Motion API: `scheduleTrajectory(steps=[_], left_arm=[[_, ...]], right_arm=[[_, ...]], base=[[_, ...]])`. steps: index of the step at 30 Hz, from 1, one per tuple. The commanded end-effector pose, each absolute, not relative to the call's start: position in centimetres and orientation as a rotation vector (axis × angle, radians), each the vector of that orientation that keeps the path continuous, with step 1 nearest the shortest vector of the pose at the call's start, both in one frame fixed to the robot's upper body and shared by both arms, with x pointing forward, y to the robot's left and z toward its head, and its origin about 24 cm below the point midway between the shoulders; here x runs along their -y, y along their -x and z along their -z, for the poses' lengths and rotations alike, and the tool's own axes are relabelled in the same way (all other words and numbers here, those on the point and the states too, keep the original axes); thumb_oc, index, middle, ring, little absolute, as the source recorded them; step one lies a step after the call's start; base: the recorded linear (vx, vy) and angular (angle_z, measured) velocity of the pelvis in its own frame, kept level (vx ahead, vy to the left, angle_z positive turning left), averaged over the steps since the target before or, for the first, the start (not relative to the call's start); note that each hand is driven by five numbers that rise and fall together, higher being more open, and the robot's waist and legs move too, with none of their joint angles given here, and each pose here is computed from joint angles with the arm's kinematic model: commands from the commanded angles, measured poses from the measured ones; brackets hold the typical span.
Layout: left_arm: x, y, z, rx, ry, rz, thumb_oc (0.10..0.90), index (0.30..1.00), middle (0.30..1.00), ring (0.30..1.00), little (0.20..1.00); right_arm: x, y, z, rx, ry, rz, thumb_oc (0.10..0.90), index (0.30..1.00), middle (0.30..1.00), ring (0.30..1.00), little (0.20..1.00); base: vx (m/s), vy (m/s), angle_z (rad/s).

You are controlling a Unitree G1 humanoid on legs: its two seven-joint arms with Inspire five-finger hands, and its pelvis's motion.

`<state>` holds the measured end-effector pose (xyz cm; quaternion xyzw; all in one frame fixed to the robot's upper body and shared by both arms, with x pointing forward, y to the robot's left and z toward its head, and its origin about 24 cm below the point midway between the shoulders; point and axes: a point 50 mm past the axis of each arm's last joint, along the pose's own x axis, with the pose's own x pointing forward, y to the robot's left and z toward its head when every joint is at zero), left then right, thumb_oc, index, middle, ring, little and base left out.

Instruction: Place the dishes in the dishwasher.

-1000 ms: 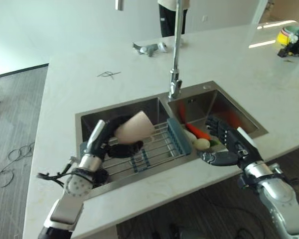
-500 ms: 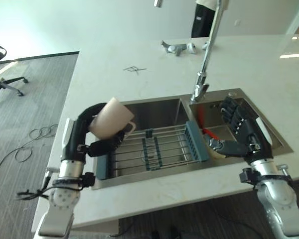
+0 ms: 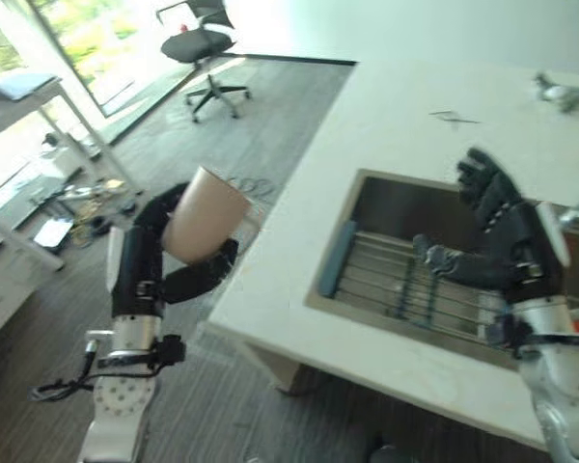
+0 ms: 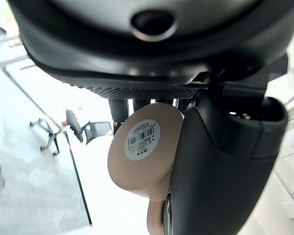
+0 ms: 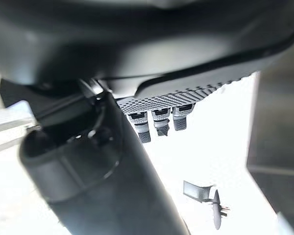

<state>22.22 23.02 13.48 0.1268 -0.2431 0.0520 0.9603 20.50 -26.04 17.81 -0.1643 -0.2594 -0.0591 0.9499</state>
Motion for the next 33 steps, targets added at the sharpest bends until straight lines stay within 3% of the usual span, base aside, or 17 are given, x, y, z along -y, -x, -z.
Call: scheduleTrajectory(steps=[1, 14, 18, 23, 33], left_arm=[[-23.4, -21.1, -19.2, 0.832, -0.217, -0.097, 0.400, 0.300, 0.300, 0.300, 0.300], [-23.5, -20.5, -18.6, 0.766, -0.180, -0.088, 0.400, 0.300, 0.300, 0.300, 0.300], [-21.4, -21.9, -18.9, 0.799, -0.323, 0.008, 0.400, 0.300, 0.300, 0.300, 0.300], [-20.6, -22.3, -19.6, 0.869, -0.287, -0.049, 0.400, 0.300, 0.300, 0.300, 0.300], [-22.9, -20.8, -17.7, 0.739, -0.234, -0.142, 0.400, 0.300, 0.300, 0.300, 0.300]], right_arm=[[24.6, -21.0, -21.0, 0.776, 0.259, 0.120, 0.800, 0.900, 0.900, 0.900, 0.900], [23.3, -20.0, -19.1, 0.769, 0.189, 0.173, 0.800, 0.900, 0.900, 0.900, 0.900], [24.1, -19.4, -17.7, 0.694, 0.228, 0.207, 0.800, 0.900, 0.900, 0.900, 0.900], [23.7, -20.0, -18.1, 0.721, 0.244, 0.155, 0.800, 0.900, 0.900, 0.900, 0.900], [22.8, -20.5, -18.3, 0.693, 0.224, 0.077, 0.800, 0.900, 0.900, 0.900, 0.900]], base=[[-0.12, 0.258, 2.04], [-0.06, 0.350, 0.79], [0.06, 0.110, 1.31], [0.00, -0.012, 1.69], [0.06, 0.001, 0.38]])
